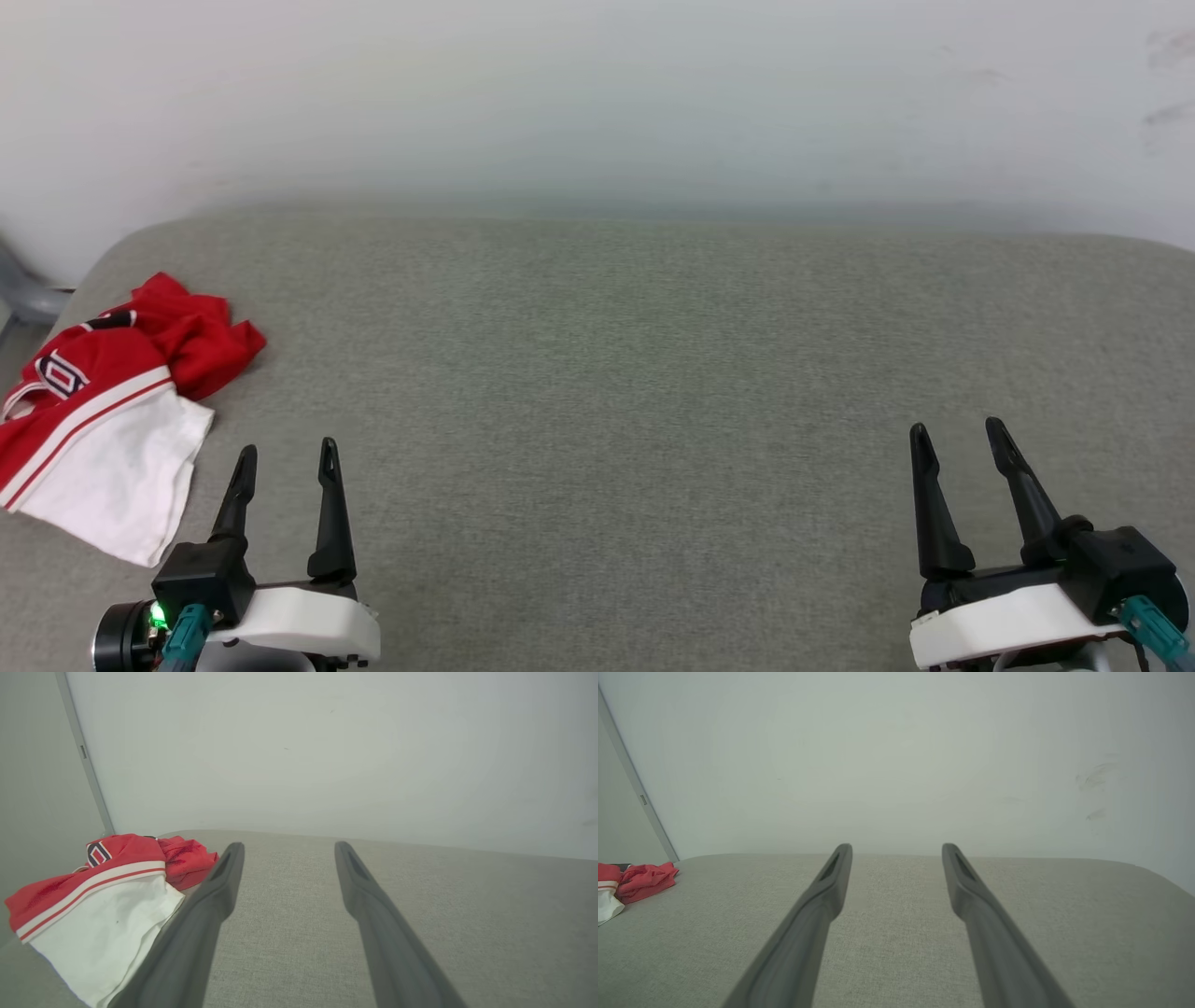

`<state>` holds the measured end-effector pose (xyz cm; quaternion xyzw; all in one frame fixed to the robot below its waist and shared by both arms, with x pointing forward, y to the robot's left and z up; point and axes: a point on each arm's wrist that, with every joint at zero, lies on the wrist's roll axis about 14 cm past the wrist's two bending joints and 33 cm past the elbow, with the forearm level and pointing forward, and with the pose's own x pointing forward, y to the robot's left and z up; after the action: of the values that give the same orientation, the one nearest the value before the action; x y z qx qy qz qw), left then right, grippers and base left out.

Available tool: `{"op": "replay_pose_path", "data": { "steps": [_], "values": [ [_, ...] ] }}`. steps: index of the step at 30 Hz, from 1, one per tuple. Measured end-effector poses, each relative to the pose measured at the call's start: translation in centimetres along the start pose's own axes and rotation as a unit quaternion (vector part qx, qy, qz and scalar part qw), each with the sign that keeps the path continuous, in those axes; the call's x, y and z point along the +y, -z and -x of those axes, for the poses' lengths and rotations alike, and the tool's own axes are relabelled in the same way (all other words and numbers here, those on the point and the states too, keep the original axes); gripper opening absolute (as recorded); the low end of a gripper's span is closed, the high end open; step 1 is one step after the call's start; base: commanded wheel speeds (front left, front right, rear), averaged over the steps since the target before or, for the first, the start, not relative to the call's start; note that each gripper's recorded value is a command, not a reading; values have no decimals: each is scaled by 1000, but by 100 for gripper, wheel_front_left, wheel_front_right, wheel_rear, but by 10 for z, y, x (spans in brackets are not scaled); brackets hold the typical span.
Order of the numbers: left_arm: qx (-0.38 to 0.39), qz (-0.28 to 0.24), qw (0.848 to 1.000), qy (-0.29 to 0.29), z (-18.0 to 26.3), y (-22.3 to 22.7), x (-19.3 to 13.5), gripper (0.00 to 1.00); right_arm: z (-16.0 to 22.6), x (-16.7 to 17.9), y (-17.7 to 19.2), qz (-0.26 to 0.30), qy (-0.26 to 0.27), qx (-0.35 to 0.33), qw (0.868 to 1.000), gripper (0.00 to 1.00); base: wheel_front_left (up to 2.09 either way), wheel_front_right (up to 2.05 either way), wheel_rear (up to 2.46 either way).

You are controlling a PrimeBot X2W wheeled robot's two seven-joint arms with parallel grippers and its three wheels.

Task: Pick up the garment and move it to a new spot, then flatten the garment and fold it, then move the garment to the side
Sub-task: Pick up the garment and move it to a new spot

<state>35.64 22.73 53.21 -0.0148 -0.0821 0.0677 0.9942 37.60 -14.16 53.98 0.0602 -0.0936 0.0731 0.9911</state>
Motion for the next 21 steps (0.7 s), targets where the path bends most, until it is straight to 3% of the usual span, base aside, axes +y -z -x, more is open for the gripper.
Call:
{"op": "replay_pose_path", "data": {
  "steps": [21],
  "values": [
    [-6,-28,991,-128,52,-14,82,100,-32,80,17,-19,-120,15,992,100,0,0,0]
  ]
}}
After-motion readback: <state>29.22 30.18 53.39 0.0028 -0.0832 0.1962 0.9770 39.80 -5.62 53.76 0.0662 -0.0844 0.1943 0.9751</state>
